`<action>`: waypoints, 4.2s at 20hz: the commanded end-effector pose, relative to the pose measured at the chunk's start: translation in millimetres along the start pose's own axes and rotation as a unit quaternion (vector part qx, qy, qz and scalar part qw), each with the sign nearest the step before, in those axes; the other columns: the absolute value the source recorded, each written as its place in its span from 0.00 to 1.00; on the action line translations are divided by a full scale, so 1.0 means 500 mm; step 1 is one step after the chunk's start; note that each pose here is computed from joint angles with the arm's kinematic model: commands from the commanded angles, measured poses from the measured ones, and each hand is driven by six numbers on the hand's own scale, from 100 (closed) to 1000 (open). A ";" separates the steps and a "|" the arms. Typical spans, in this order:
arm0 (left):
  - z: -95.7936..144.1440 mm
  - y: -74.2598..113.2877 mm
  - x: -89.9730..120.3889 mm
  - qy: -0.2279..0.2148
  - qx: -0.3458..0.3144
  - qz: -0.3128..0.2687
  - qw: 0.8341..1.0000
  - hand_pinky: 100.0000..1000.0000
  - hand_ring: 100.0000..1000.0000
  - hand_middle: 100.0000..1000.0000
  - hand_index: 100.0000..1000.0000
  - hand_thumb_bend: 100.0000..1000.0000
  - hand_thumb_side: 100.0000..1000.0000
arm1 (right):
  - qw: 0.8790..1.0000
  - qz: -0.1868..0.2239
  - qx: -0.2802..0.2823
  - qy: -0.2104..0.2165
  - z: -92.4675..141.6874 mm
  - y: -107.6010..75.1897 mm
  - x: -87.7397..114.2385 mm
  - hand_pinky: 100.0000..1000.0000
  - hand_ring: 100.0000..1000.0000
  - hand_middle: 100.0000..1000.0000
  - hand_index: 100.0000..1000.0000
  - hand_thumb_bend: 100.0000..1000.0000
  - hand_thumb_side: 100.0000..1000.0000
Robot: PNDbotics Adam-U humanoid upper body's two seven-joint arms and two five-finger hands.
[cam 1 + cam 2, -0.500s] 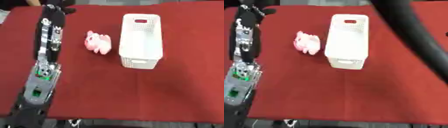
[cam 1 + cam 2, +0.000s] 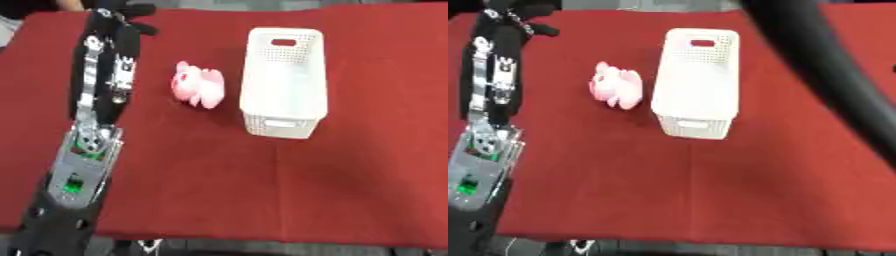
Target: Pick up objects on the table and place them in the box.
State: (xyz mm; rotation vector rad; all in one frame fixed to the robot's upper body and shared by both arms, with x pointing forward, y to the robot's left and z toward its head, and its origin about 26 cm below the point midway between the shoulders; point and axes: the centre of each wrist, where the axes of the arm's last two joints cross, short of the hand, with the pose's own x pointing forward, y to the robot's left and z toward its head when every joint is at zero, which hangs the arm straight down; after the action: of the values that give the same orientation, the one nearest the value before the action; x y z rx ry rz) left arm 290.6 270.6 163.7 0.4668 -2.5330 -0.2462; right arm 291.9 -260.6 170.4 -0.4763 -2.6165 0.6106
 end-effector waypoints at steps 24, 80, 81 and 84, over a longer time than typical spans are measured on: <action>-0.080 0.097 -0.025 -0.003 -0.277 -0.265 0.924 0.42 0.61 0.66 0.80 0.71 0.43 | 1.000 0.017 0.021 0.006 0.004 -0.007 0.004 0.59 0.73 0.79 0.71 0.03 0.74; -0.118 -0.037 -0.373 0.045 -0.549 -0.372 0.747 0.52 0.61 0.65 0.77 0.52 0.64 | 0.999 0.004 0.050 0.001 0.000 0.000 0.008 0.59 0.73 0.80 0.71 0.05 0.74; -0.115 -0.039 -0.373 0.041 -0.550 -0.374 0.746 0.49 0.59 0.63 0.76 0.47 0.63 | 0.999 0.004 0.050 0.001 0.000 0.000 0.008 0.59 0.73 0.80 0.71 0.05 0.74; -0.116 -0.035 -0.367 0.023 -0.519 -0.392 0.759 0.00 0.05 0.12 0.26 0.00 0.01 | 0.999 0.004 0.051 0.002 0.000 0.000 0.008 0.59 0.73 0.80 0.71 0.05 0.74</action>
State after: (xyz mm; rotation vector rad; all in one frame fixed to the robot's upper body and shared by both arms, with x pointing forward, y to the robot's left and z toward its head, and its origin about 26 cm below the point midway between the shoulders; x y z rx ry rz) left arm 474.1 320.0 127.0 0.9218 -1.6484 -1.7045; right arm 289.3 -257.6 164.2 -0.4496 -2.5455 0.7218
